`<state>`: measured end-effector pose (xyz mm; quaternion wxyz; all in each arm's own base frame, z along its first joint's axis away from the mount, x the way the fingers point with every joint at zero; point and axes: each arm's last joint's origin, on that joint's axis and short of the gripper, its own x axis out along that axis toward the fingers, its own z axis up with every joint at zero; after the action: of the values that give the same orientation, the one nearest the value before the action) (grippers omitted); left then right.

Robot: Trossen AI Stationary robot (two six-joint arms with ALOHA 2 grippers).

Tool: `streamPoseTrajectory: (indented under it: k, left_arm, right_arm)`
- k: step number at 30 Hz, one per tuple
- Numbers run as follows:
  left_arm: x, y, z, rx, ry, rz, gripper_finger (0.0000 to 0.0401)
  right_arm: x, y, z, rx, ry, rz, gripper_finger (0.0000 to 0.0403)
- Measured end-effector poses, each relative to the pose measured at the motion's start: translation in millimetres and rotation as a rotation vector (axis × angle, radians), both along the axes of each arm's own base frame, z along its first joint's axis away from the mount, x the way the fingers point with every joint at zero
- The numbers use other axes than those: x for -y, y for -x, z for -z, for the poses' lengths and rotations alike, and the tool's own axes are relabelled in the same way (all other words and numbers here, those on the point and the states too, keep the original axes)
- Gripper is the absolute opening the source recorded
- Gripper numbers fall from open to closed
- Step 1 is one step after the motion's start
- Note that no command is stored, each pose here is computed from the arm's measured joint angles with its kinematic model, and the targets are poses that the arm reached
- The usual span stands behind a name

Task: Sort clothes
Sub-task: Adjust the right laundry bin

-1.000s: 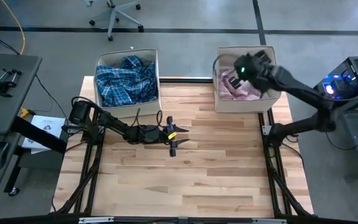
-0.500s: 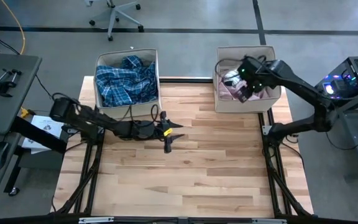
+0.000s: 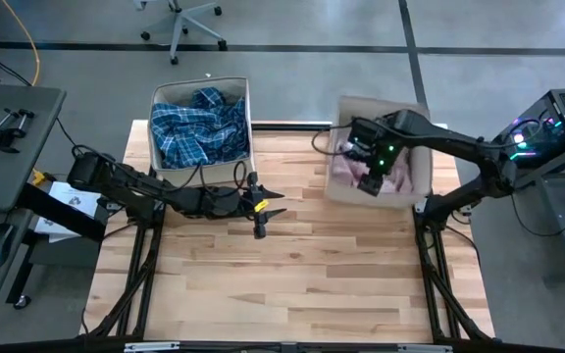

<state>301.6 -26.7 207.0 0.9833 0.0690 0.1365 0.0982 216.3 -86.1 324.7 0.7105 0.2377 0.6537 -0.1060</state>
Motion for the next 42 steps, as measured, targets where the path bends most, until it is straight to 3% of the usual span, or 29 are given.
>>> streamPoseTrajectory:
  k: [3, 5, 9, 12, 14, 17, 21, 23, 27, 31, 35, 39, 42]
  left_arm:
    - [1, 0, 0, -0.003, 0.006, 0.000, 0.0167]
    - [1, 0, 1, -0.005, 0.006, 0.000, 0.0167]
    - [0, 0, 1, -0.005, 0.006, 0.000, 0.0167]
    - [0, 0, 1, -0.006, 0.006, 0.000, 0.0167]
    - [0, 0, 1, -0.006, 0.006, 0.000, 0.0167]
    - [0, 0, 1, -0.006, 0.006, 0.000, 0.0167]
    - [0, 0, 1, -0.005, 0.006, 0.000, 0.0167]
    - [0, 0, 1, -0.004, 0.006, 0.000, 0.0167]
    - [0, 0, 1, -0.005, 0.006, -0.001, 0.0167]
    - [1, 1, -4, 0.005, 0.071, -0.014, 0.0167]
    - [5, 5, -34, 0.021, 0.172, 0.028, 0.0167]
    - [14, 16, -63, -0.060, 0.170, 0.059, 0.0167]
    - [24, 29, -77, -0.184, 0.157, 0.077, 0.0167]
  right_arm:
    - [-7, -2, -2, 0.022, 0.007, -0.059, 0.0192]
    - [-8, -1, -3, 0.001, 0.074, -0.064, 0.0192]
    - [-11, 5, -14, -0.117, 0.399, -0.020, 0.0192]
    - [-29, 10, -39, -0.049, 0.555, 0.027, 0.0192]
    - [-50, 9, -52, 0.057, 0.536, -0.001, 0.0192]
    - [-89, 1, -52, 0.203, 0.369, -0.165, 0.0192]
    - [-138, -20, -21, 0.298, 0.132, -0.333, 0.0182]
    - [-150, -28, 3, 0.277, 0.106, -0.358, 0.0174]
    - [-140, -32, 58, 0.020, 0.364, -0.271, 0.0154]
    - [-118, -26, 83, -0.127, 0.607, -0.161, 0.0143]
    - [-94, -19, 93, -0.202, 0.650, -0.063, 0.0142]
    - [-83, -18, 94, -0.222, 0.670, -0.037, 0.0142]
    - [-91, -26, 78, -0.151, 0.697, -0.045, 0.0142]
